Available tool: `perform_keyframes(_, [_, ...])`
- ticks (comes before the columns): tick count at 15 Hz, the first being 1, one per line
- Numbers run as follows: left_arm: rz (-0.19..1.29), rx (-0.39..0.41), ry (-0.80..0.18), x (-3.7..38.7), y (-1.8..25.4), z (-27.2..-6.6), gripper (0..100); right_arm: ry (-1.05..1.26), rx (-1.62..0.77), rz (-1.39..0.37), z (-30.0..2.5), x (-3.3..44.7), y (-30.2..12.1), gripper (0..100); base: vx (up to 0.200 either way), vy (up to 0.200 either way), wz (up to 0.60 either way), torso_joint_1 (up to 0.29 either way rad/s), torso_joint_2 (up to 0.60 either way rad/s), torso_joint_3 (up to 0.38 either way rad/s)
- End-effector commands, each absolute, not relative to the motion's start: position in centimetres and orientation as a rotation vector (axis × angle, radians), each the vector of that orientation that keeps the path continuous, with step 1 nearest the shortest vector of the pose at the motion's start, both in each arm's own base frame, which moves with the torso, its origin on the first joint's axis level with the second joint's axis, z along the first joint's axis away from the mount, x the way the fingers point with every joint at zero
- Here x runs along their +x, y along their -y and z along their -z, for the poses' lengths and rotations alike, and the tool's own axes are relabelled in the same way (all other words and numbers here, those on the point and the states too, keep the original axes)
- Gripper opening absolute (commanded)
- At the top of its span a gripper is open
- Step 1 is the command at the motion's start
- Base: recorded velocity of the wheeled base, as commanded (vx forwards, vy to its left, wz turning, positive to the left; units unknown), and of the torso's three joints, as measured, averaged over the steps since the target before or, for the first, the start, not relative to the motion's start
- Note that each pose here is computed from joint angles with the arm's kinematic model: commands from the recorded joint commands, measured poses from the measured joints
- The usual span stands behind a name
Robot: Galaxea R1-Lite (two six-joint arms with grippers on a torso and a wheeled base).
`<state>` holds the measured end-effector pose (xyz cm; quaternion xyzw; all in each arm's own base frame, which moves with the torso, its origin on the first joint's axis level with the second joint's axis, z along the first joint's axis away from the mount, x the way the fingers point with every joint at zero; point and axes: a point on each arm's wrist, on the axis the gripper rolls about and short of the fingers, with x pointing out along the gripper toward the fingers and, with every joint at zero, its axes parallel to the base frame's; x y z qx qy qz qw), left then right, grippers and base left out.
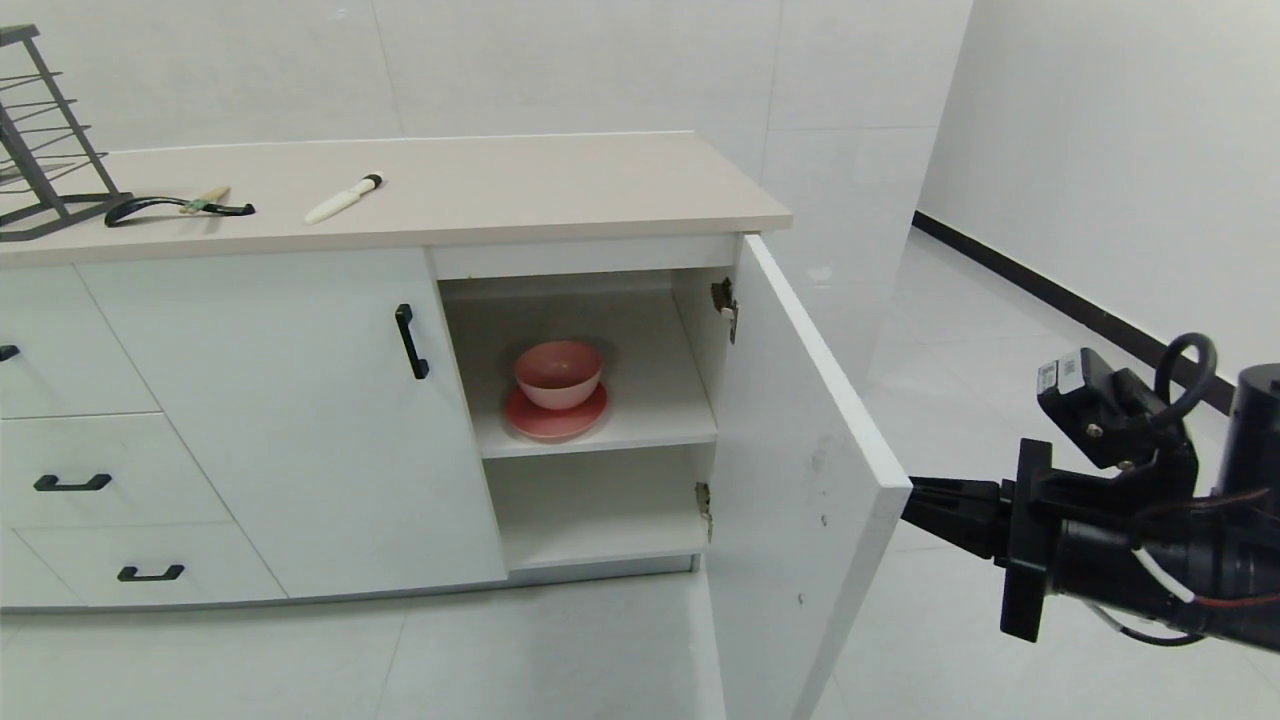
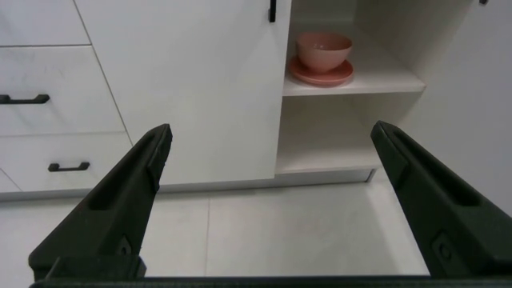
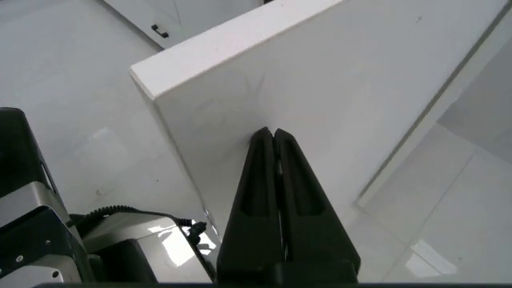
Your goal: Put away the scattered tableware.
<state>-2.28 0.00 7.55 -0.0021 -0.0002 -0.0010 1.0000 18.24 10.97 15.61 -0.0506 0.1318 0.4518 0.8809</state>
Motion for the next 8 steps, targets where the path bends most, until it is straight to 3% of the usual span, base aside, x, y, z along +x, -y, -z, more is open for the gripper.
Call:
perform_keyframes(1, [0.002,-0.005,0.0,-2.3,0.0,-7.6,100,-0.284,-0.109,-0.971,-15.5,18.8,-12.1,0,0.0,0.0,0.0,0.0,0.0,0.0])
perform_keyframes(8, [-0.003,-0.025,0.0,-2.3,0.0,-7.6,100,-0.26,-0.124,-1.02,-14.6,20.8,-15.6,0,0.0,0.0,0.0,0.0,0.0,0.0])
